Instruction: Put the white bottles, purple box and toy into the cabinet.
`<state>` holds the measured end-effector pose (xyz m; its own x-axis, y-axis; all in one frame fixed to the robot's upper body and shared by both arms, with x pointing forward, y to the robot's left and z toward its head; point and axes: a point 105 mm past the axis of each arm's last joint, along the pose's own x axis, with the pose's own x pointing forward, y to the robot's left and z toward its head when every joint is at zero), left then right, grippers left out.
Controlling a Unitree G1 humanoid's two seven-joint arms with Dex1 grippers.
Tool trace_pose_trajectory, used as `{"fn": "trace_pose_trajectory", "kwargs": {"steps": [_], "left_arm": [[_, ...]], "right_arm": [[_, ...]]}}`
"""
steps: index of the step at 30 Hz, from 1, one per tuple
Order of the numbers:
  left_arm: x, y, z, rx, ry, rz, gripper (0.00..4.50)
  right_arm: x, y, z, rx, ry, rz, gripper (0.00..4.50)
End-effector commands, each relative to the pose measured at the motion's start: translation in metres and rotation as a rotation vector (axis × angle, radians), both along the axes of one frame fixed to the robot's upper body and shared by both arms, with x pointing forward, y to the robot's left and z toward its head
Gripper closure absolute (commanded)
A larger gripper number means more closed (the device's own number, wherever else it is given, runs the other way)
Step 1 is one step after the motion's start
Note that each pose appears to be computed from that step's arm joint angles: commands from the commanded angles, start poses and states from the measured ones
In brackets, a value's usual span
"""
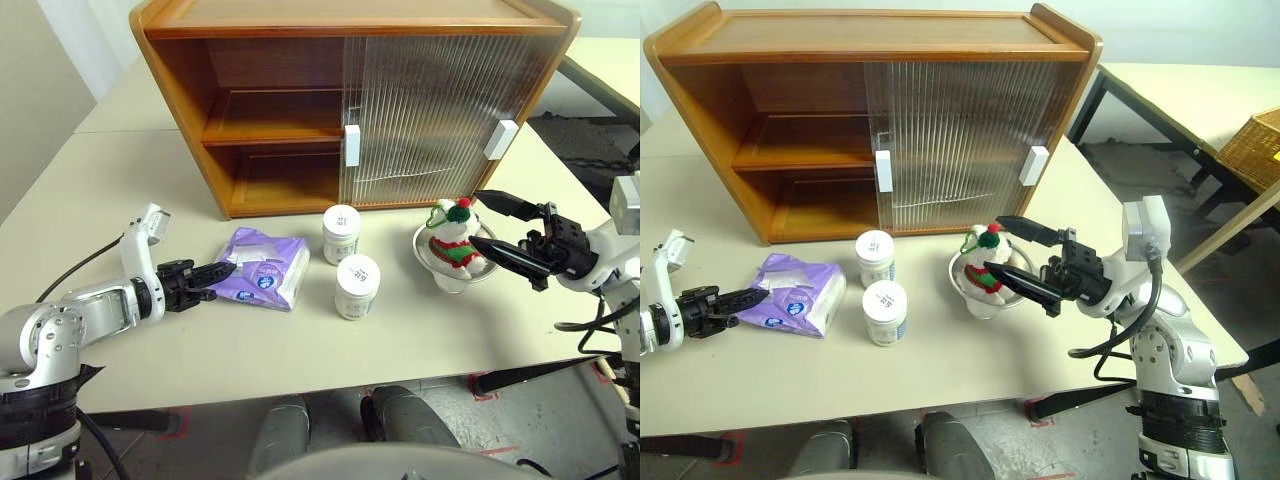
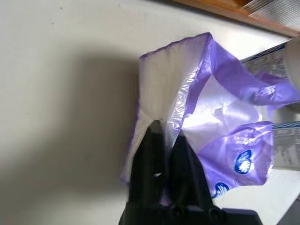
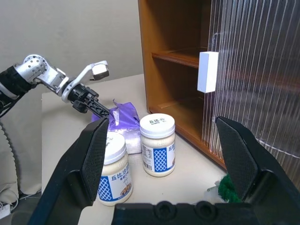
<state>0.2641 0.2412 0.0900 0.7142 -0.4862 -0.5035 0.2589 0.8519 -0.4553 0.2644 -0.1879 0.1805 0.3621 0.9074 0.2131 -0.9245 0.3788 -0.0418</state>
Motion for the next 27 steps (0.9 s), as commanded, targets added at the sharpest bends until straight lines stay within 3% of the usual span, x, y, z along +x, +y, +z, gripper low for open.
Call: {"fn": "trace_pose_trajectory", "kwargs": {"steps": [1, 11, 16, 27], "left_arm": [[0.007, 0.001, 0.016, -0.083, -0.079, 0.059, 4.47], [0.013, -0.011, 0.062, -0.272, -0.261, 0.153, 4.47], [0.015, -0.031, 0.096, -0.358, -0.346, 0.142, 4.47], [0.042, -0.049, 0.137, -0.296, -0.354, 0.319, 4.47]], "right_arm": [[0.003, -0.001, 0.001, -0.015, -0.001, -0.001, 0.0], [0.008, -0.002, 0.002, -0.022, -0.005, 0.019, 0.0], [0.008, 0.002, 0.002, -0.008, -0.011, 0.051, 0.0], [0.001, 0.009, 0.002, 0.026, -0.031, 0.088, 0.0]]}}
